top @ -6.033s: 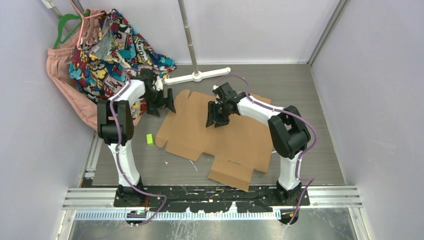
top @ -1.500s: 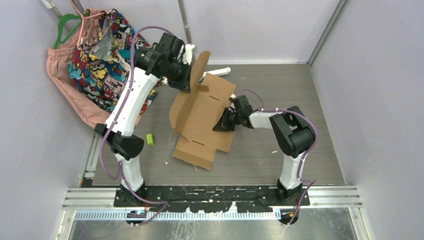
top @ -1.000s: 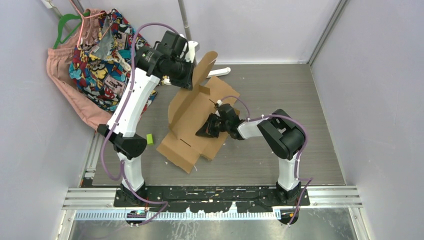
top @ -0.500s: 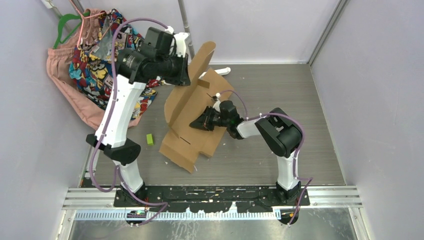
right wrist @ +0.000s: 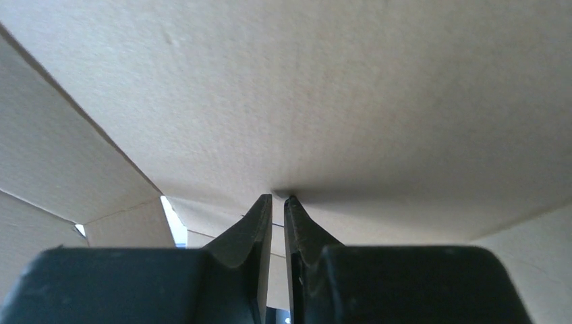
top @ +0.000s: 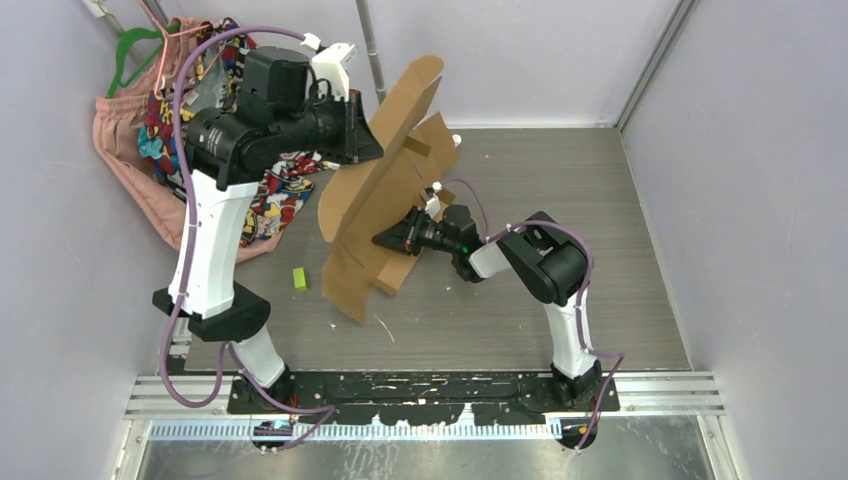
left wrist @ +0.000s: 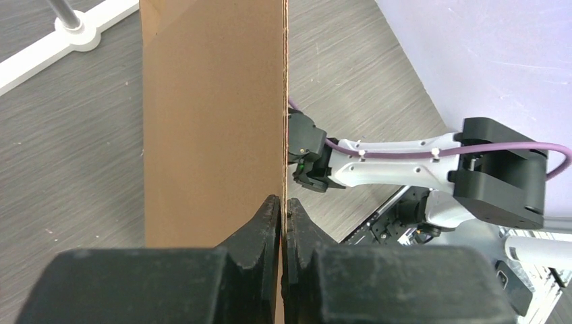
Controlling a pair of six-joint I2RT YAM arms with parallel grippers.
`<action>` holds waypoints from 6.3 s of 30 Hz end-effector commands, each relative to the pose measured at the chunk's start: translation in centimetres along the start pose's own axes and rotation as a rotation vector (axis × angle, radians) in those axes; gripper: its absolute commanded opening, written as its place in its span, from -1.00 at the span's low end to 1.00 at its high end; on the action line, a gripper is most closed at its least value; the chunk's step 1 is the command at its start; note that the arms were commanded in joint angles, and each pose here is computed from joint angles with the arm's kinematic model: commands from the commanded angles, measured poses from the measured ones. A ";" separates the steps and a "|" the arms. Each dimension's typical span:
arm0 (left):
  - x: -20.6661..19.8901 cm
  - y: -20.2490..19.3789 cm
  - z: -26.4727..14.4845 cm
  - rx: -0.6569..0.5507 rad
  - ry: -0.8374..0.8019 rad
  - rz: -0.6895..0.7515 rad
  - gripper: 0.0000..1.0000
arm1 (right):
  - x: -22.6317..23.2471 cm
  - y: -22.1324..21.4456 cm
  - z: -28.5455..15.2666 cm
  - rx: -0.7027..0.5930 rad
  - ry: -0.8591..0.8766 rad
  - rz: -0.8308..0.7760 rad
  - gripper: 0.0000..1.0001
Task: Fold the paper box
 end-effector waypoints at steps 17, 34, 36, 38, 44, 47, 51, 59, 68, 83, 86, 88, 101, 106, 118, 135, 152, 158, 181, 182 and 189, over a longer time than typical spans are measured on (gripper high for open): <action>-4.7 0.6 3.9 -0.006 -0.193 0.015 -0.87 | -4.2 0.2 -0.1 -0.042 0.081 0.088 -0.62; -6.2 -2.1 10.0 0.107 -0.152 0.099 -0.89 | -5.7 4.7 2.6 -0.111 -0.009 0.094 -0.65; -5.8 -2.3 10.4 0.116 -0.140 0.101 -0.88 | -5.4 5.6 3.5 -0.111 -0.001 0.092 -0.65; -5.4 -2.7 10.8 0.137 -0.130 0.104 -0.89 | -5.0 6.0 3.9 -0.108 0.004 0.088 -0.65; -5.2 -4.5 11.8 0.188 -0.132 0.097 -0.91 | -5.8 4.6 1.7 -0.104 -0.024 0.074 -0.65; -5.6 -5.5 12.1 0.210 -0.125 0.105 -0.91 | -6.4 3.5 0.0 -0.100 -0.039 0.072 -0.64; -6.7 -6.6 12.9 0.240 -0.139 0.121 -0.92 | -7.2 2.7 -2.0 -0.101 -0.051 0.077 -0.64; -9.4 -6.9 13.0 0.241 -0.178 0.143 -0.92 | -8.4 3.1 -3.0 -0.130 -0.062 0.100 -0.64; -10.7 -7.8 13.4 0.264 -0.179 0.165 -0.92 | -7.9 4.5 -7.6 -0.220 -0.067 0.102 -0.62; -12.2 -8.4 13.4 0.263 -0.192 0.204 -0.92 | -9.9 7.8 -6.7 -0.295 -0.120 0.138 -0.71; -11.4 -8.4 13.5 0.262 -0.159 0.231 -0.93 | -9.2 9.0 -4.4 -0.307 -0.126 0.103 -0.71; -11.0 -8.4 13.7 0.264 -0.145 0.236 -0.94 | -8.5 9.7 -2.9 -0.309 -0.120 0.092 -0.71; -7.8 -8.3 13.2 0.242 -0.119 0.176 -0.96 | -7.3 8.6 -3.8 -0.280 -0.141 0.066 -0.72; -6.3 -8.4 12.8 0.221 -0.113 0.131 -0.96 | -8.0 7.5 -6.5 -0.261 -0.186 0.060 -0.69; -7.0 -8.6 12.7 0.228 -0.145 0.119 -0.96 | -7.2 9.3 -10.3 -0.321 -0.207 0.028 -0.65; -8.5 -9.5 12.1 0.249 -0.198 0.108 -0.96 | -1.6 24.8 -18.2 -0.611 -0.002 0.065 -0.23; -9.2 -10.4 11.3 0.258 -0.257 0.090 -0.96 | -2.7 32.7 -14.7 -0.594 -0.028 0.076 -0.28; -9.3 -10.6 11.3 0.261 -0.267 0.086 -0.96 | -2.5 32.2 -12.7 -0.537 -0.051 0.056 -0.28; -9.5 -10.7 11.5 0.243 -0.275 0.065 -0.96 | -2.4 25.3 -12.3 -0.442 -0.024 0.034 -0.31; -9.5 -10.7 11.5 0.244 -0.276 0.065 -0.96 | -2.3 25.2 -12.3 -0.442 -0.022 0.031 -0.31; -9.6 -11.1 12.0 0.258 -0.280 0.064 -0.96 | -1.6 24.9 -12.2 -0.417 0.000 0.008 -0.31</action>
Point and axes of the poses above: each gripper's point midway between its finger pads, its own z axis out along the fingers, its own x axis along the line the jaws close on, y = z × x, the point moved 3 cm from there along -z, back along the fingers, and after that the axes turned 7 degrees about z, right-handed, at the moved point
